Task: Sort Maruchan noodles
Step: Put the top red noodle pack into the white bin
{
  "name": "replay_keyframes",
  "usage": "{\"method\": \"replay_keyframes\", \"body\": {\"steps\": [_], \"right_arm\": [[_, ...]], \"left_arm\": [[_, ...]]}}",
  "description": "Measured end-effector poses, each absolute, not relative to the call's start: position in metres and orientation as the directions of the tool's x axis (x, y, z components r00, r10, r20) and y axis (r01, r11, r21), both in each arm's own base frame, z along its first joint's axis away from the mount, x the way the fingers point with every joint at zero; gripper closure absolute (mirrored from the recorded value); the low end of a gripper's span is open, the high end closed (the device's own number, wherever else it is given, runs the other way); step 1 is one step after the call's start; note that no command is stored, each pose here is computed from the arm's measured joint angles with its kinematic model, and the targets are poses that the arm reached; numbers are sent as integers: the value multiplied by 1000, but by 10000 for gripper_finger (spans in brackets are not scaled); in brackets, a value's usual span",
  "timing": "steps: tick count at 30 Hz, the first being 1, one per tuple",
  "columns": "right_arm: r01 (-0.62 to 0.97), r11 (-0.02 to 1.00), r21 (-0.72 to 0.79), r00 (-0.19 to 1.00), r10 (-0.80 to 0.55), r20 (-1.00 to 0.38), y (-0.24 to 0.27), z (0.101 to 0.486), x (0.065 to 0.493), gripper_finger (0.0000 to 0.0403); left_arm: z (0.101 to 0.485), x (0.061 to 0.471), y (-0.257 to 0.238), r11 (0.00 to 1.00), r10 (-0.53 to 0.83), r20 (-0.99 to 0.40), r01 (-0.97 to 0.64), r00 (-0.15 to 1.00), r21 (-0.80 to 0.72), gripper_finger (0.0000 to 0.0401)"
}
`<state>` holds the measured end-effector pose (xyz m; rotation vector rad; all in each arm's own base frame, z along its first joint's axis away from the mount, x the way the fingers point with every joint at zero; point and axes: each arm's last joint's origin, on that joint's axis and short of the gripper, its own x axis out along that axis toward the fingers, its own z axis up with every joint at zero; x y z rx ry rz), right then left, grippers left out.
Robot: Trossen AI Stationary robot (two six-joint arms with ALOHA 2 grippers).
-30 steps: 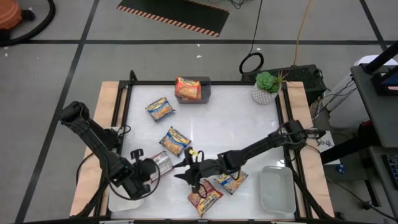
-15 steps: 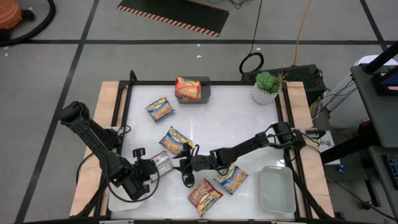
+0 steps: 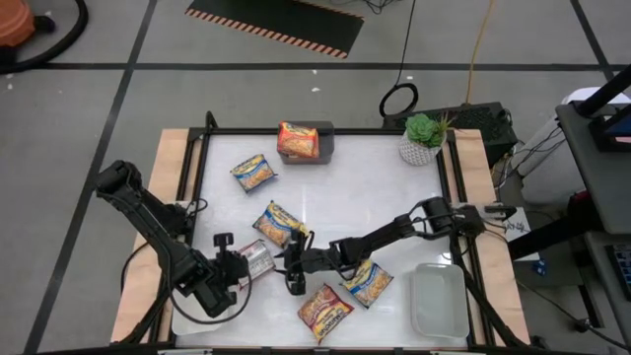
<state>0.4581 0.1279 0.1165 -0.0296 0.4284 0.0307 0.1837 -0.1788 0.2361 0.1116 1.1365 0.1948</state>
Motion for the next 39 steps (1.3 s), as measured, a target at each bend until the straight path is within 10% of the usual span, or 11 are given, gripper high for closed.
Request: {"method": "replay_keyframes", "body": {"steps": [21, 32, 39], "right_arm": [[8, 1000, -25, 920, -17, -392, 129, 91, 462, 234], [-23, 999, -26, 933, 12, -360, 130, 95, 463, 383], [-21, 999, -40, 931, 5, -365, 130, 94, 463, 401]], "left_arm": [[236, 196, -165, 970, 243, -885, -110, 396, 217, 308], [236, 196, -165, 970, 243, -886, -107, 396, 218, 308], [236, 196, -165, 970, 244, -885, -113, 397, 217, 308]]}}
